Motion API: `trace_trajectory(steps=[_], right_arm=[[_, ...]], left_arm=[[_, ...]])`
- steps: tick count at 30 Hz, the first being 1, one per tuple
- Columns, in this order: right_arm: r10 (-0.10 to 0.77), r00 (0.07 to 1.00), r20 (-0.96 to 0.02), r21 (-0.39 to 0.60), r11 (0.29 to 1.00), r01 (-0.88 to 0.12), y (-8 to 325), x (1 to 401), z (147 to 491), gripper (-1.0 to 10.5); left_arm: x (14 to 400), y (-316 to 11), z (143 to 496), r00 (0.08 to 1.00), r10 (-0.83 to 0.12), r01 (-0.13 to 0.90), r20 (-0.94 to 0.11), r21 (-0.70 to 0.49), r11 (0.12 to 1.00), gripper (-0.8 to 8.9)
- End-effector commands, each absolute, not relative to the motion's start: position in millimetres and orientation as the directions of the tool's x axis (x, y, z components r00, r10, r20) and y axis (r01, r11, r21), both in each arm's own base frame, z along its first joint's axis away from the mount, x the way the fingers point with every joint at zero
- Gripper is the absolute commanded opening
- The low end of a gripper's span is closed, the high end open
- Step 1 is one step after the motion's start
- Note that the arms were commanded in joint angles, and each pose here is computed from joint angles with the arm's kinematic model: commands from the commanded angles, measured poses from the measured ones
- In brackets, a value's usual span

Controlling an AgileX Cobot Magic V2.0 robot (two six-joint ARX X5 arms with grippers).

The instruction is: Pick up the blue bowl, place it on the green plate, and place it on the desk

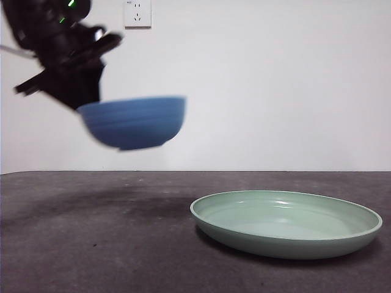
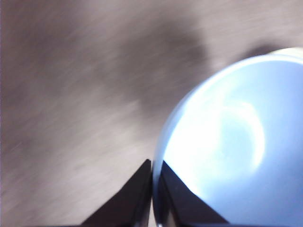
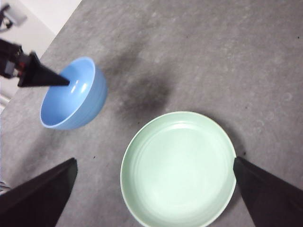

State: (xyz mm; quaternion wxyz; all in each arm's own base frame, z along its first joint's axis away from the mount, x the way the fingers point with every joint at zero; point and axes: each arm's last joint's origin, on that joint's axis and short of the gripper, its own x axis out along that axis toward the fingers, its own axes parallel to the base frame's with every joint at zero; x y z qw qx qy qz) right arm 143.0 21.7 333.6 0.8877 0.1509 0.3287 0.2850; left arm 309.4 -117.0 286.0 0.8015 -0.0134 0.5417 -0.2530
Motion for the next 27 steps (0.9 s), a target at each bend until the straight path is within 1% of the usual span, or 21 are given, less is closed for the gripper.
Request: trace_trajectory(steps=[1, 4, 7, 12, 15, 20, 24, 27], right_arm=[[0.594, 0.632, -0.497, 0.432, 0.801, -0.413, 21, 136, 339, 5.5], [0.572, 0.634, -0.520, 0.412, 0.818, -0.401, 20, 125, 339, 5.5], [0.535, 0.644, -0.548, 0.392, 0.844, -0.367, 19, 116, 338, 5.5], [0.508, 0.650, -0.566, 0.369, 0.861, -0.351, 17, 97, 338, 5.5], [0.478, 0.669, -0.569, 0.341, 0.878, -0.337, 16, 89, 338, 5.5], [0.435, 0.699, -0.567, 0.306, 0.900, -0.312, 15, 78, 339, 5.5], [0.430, 0.703, -0.567, 0.299, 0.902, -0.310, 14, 77, 339, 5.5], [0.429, 0.704, -0.566, 0.297, 0.903, -0.312, 14, 77, 339, 5.5]], left_arm=[[309, -139, 296, 0.294, -0.432, 0.420, -0.853, -0.291, 0.860, 0.18], [303, -164, 299, 0.286, -0.442, 0.467, -0.850, -0.279, 0.839, 0.18], [302, -191, 293, 0.252, -0.446, 0.501, -0.859, -0.279, 0.819, 0.18], [307, -234, 267, 0.176, -0.441, 0.539, -0.880, -0.289, 0.791, 0.18], [313, -258, 254, 0.136, -0.430, 0.562, -0.893, -0.287, 0.776, 0.18], [323, -295, 233, 0.064, -0.391, 0.589, -0.918, -0.282, 0.758, 0.18], [329, -306, 219, 0.020, -0.356, 0.586, -0.934, -0.278, 0.761, 0.18], [330, -307, 214, 0.018, -0.354, 0.586, -0.935, -0.277, 0.761, 0.18]])
